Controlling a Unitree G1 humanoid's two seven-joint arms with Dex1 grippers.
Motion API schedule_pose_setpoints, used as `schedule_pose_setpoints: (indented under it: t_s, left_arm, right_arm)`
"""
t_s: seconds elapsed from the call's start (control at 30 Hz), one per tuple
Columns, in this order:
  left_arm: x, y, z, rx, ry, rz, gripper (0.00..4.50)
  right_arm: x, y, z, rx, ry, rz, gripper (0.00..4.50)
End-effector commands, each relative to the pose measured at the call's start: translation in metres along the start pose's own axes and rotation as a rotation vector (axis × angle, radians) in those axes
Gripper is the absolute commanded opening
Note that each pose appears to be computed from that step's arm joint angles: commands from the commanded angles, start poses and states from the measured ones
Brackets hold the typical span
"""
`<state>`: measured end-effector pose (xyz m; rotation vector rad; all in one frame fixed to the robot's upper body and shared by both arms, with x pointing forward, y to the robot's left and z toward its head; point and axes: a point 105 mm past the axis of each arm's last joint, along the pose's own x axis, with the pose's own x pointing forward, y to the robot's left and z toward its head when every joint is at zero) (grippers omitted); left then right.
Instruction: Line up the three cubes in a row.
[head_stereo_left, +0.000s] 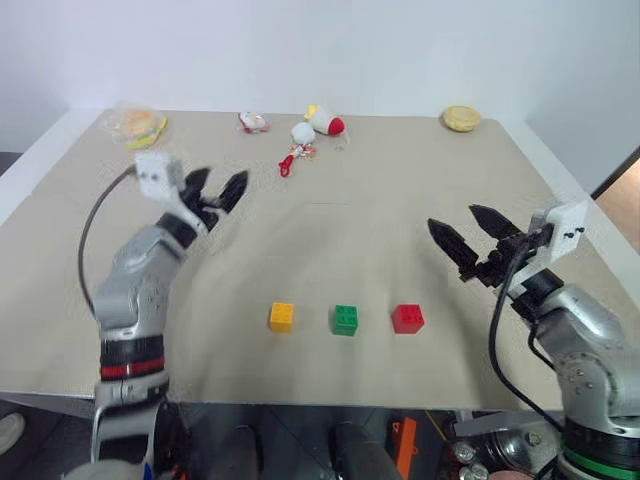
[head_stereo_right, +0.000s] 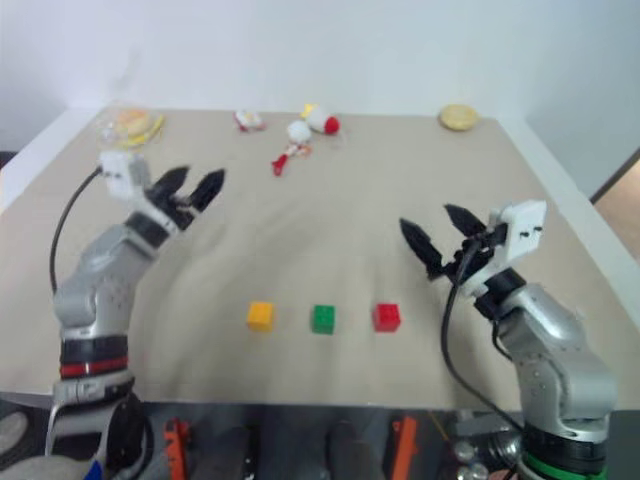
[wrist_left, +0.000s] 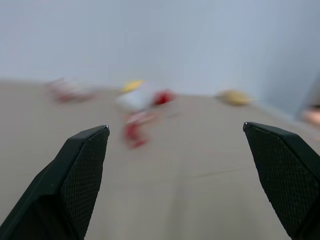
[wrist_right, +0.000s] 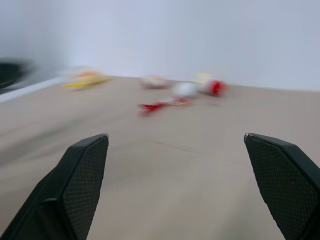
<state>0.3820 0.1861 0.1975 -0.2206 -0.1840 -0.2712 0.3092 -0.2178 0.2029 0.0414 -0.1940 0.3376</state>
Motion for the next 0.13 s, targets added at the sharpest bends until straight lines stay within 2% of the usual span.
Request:
schedule_pose_setpoints:
  t_s: [0.03, 0.13]
  left_arm:
    - [-0.021, 0.015, 0.009, 0.101, -0.088, 0.19, 4.45]
    - [-0.031, 0.024, -0.013, 0.186, -0.032, 0.271, 4.45]
  right_arm:
    - [0.0, -0.025, -0.007, -0.075, -0.067, -0.239, 4.5]
    - [0.001, -0.035, -0.03, -0.052, -0.048, -0.356, 4.5]
